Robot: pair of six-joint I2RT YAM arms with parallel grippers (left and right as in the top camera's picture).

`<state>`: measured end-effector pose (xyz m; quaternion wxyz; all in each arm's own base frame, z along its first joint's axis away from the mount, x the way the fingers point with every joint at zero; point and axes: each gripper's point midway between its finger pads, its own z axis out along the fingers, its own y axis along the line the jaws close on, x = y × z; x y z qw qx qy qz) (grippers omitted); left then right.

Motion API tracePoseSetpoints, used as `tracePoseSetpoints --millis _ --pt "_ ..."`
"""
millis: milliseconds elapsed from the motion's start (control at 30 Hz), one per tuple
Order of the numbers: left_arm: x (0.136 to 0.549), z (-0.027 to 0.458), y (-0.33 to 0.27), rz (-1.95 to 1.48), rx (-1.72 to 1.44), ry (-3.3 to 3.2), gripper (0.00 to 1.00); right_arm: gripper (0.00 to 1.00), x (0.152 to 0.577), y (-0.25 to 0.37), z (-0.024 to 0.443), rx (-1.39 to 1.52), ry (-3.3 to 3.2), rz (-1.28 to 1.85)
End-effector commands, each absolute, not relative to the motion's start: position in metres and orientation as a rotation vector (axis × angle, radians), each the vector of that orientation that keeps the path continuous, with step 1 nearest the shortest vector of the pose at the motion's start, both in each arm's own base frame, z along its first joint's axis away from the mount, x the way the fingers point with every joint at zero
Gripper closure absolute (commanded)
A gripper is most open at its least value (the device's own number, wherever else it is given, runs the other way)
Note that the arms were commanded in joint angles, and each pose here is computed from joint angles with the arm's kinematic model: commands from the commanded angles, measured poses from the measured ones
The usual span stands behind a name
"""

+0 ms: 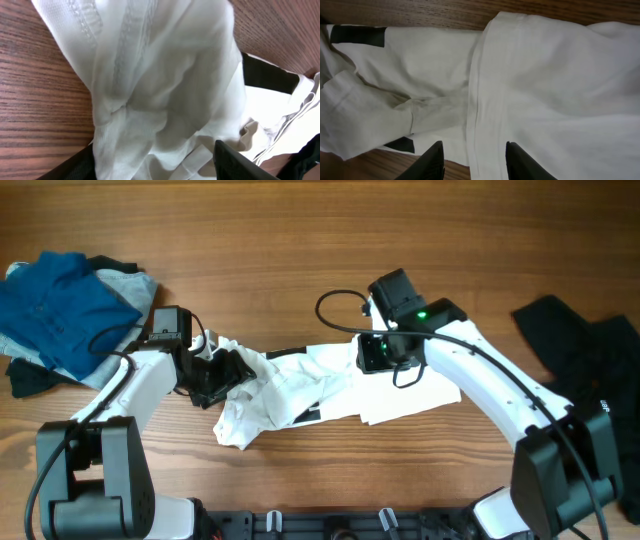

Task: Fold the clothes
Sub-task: 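Press the folded layers down with the right gripper near the left gripper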

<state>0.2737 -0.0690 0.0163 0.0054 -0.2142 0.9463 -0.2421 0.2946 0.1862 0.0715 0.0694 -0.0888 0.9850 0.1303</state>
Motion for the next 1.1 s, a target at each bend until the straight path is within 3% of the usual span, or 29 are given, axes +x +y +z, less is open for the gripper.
tracePoseSetpoints --millis 0,133,200,333,600,867,1067 --pt "0.273 0.018 -0.071 -0.792 -0.641 2.956 0.3 0.6 0.293 0.187 0.046 -0.275 3.028 0.307" --pt "0.273 0.018 -0.071 -0.792 -0.641 2.956 0.3 0.61 0.285 0.183 0.006 -0.248 3.143 0.239" --pt "0.273 0.018 -0.071 -0.791 -0.641 2.956 0.3 0.8 0.284 0.183 -0.006 -0.245 3.167 0.225" --pt "0.273 0.018 -0.071 -0.791 -0.641 2.956 0.3 0.96 0.285 0.183 -0.006 -0.193 3.168 0.226" --pt "0.273 0.018 -0.071 -0.791 -0.641 2.956 0.3 0.96 0.289 0.185 0.025 -0.19 3.098 0.27" --pt "0.273 0.018 -0.071 -0.791 -0.641 2.956 0.3 0.96 0.284 0.188 0.027 -0.226 3.114 0.31" --pt "0.273 0.018 -0.071 -0.791 -0.641 2.956 0.29 0.95 0.313 0.211 0.069 -0.347 2.964 0.428"
